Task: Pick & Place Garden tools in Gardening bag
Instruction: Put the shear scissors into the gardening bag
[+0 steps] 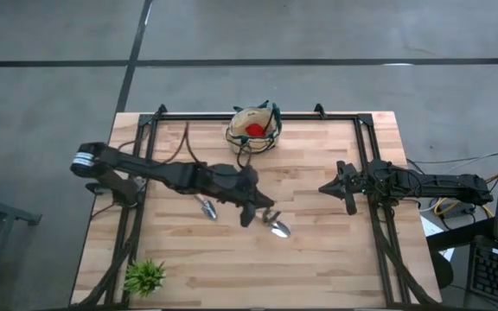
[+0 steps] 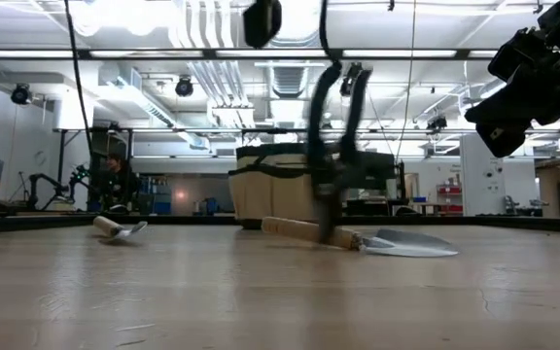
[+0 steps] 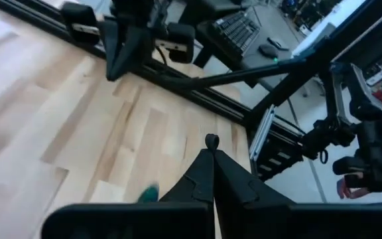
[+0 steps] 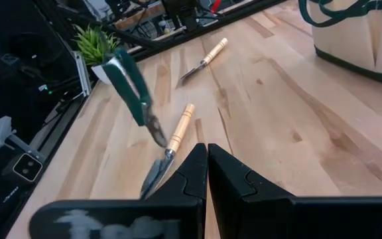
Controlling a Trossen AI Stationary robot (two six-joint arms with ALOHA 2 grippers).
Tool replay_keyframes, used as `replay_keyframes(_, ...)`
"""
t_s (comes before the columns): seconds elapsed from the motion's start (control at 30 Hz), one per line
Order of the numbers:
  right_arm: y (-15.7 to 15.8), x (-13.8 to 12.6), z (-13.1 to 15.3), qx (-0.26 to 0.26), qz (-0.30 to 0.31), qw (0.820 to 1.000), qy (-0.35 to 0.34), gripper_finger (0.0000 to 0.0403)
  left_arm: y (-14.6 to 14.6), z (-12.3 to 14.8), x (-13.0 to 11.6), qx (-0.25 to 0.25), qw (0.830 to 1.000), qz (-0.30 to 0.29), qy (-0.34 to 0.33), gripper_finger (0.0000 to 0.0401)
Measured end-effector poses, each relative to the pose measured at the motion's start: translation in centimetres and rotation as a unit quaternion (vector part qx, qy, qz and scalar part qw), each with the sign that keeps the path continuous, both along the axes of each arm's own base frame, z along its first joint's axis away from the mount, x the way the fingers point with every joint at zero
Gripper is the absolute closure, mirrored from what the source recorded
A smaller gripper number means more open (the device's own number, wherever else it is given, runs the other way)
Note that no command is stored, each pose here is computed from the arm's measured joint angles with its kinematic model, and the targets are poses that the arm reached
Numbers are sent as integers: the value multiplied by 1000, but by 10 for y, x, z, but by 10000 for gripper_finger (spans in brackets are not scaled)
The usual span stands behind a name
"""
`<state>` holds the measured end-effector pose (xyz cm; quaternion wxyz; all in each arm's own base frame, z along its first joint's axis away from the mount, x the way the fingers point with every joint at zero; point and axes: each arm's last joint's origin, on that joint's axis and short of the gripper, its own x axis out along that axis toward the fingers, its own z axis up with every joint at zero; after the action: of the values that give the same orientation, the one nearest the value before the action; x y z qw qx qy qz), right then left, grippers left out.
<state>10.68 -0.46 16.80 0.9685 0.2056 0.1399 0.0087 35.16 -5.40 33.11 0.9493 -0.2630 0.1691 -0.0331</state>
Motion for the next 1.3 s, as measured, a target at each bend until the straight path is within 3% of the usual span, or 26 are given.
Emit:
replay_keyframes(0.27,0,0,0,0,0,1000,0,394,11,38,-33,32,998,39,-46,401)
replay_keyframes(0.47,0,0,0,0,0,1000,0,394,29,65,-61,84,987,113,-83,401)
replay_keyframes(0.8,0,0,0,0,0,1000,0,394,70,82,-95,170,967,177,-69,401)
replay_keyframes(1.3,0,0,0,0,0,1000,0,394,144,86,-124,166,929,329,-36,401)
